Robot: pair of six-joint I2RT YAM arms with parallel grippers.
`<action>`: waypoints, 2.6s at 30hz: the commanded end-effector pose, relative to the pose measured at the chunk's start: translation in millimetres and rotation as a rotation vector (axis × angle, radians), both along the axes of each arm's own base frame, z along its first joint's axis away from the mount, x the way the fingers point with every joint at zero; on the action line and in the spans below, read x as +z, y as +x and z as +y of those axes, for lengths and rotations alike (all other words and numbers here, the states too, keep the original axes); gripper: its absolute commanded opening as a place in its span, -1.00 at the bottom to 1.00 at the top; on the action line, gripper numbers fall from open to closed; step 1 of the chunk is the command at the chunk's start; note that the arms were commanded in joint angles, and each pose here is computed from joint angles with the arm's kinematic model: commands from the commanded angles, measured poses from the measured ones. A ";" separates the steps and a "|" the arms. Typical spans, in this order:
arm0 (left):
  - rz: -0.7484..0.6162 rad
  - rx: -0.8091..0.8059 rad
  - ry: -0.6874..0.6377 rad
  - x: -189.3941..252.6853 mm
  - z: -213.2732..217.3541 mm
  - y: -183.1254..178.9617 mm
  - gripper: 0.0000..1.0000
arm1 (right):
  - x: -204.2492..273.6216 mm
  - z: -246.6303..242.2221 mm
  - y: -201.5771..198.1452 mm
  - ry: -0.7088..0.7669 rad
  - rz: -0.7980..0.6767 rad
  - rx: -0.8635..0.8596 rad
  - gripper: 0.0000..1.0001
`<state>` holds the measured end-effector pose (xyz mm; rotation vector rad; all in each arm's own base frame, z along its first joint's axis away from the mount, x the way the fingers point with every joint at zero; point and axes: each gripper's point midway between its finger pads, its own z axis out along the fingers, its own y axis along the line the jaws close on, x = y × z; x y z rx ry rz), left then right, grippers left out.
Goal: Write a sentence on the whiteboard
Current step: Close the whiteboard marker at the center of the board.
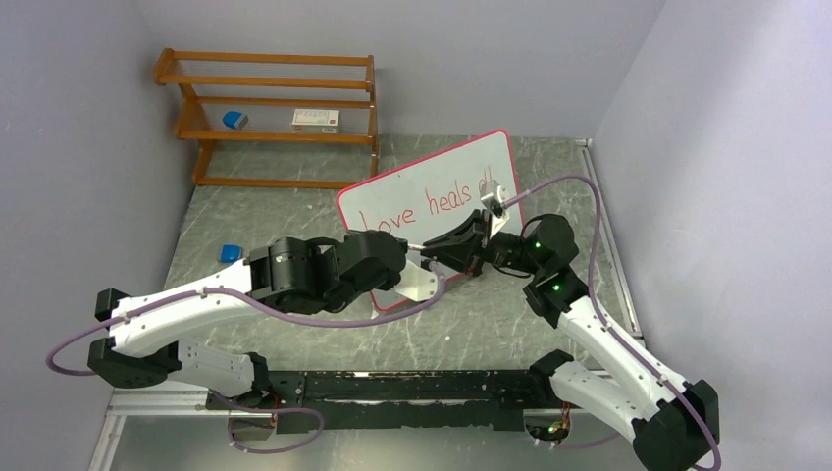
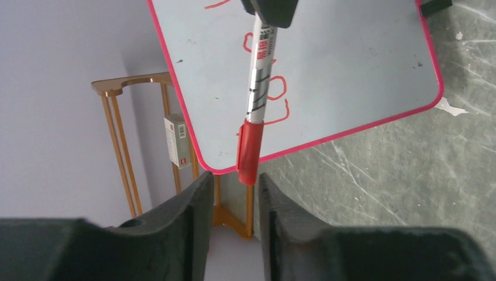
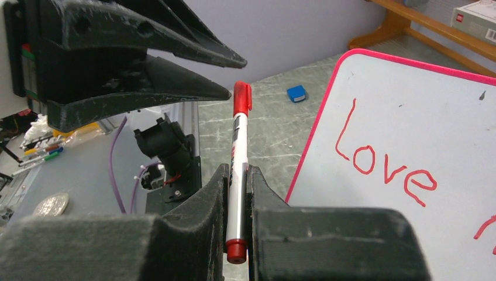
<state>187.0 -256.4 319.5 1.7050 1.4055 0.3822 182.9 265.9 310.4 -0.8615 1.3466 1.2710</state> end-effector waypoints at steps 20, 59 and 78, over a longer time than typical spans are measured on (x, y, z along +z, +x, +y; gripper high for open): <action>0.046 0.561 -1.163 126.2 9.0 17.5 0.81 | 36.3 -36.7 24.3 0.257 -0.223 -0.333 -1.00; 0.891 0.703 -1.928 62.0 -86.2 76.2 -0.58 | 42.4 -56.2 18.2 0.431 -0.261 -0.418 -1.00; 1.273 0.657 -1.902 30.2 -120.9 38.2 -0.90 | 59.7 -51.4 28.1 0.468 -0.286 -0.419 -1.00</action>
